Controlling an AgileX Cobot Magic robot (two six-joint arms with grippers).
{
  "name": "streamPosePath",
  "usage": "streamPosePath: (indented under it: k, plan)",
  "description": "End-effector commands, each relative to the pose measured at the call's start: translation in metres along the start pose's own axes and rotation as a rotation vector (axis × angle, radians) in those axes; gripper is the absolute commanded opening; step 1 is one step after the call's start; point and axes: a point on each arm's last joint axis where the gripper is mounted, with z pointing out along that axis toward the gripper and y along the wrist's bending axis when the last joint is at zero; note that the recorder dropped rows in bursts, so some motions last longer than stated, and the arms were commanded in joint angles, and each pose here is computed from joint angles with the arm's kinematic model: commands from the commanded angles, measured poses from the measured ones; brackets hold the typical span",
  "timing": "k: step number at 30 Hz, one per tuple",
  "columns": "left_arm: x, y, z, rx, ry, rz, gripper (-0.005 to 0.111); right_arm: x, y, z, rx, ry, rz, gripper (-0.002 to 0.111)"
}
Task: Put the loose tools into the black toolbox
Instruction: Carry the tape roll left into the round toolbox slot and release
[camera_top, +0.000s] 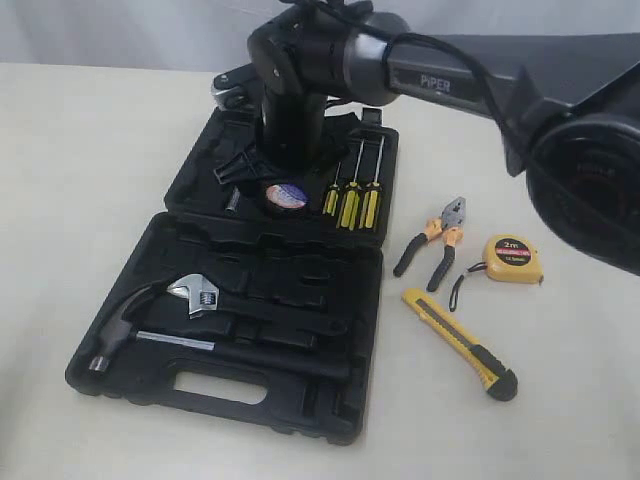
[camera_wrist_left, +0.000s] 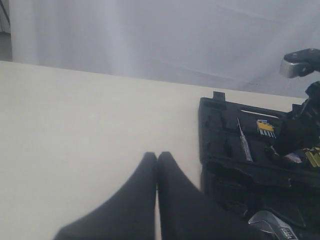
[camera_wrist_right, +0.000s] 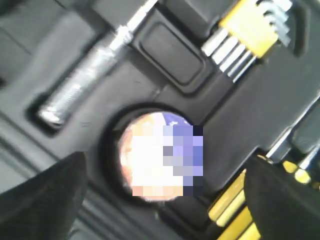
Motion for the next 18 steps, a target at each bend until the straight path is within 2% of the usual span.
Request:
streamPosePath:
  k: [1, 3, 5, 7, 8, 18]
  plan:
    - [-0.002, -0.001, 0.0, 0.005, -0.001, 0.004, 0.0, -0.005, -0.003, -0.027, -0.006, -0.031, 0.002, 0.069]
    - [-0.002, -0.001, 0.0, 0.005, -0.001, 0.004, 0.0, -0.004, -0.004, -0.031, -0.004, -0.025, 0.004, 0.053]
    - [-0.002, -0.001, 0.0, 0.005, -0.001, 0.004, 0.0, -0.003, -0.004, -0.031, -0.001, -0.013, 0.004, 0.031]
    - [-0.002, -0.001, 0.0, 0.005, -0.001, 0.004, 0.0, -0.002, -0.004, -0.029, 0.001, -0.006, 0.003, 0.005]
    - [-0.002, 0.0, 0.0, 0.005, -0.001, 0.006, 0.0, -0.002, -0.003, -0.028, 0.0, -0.006, 0.003, 0.0]
    - [-0.002, 0.0, 0.0, 0.005, -0.001, 0.006, 0.0, 0.004, 0.008, 0.023, -0.033, 0.022, -0.016, -0.001]
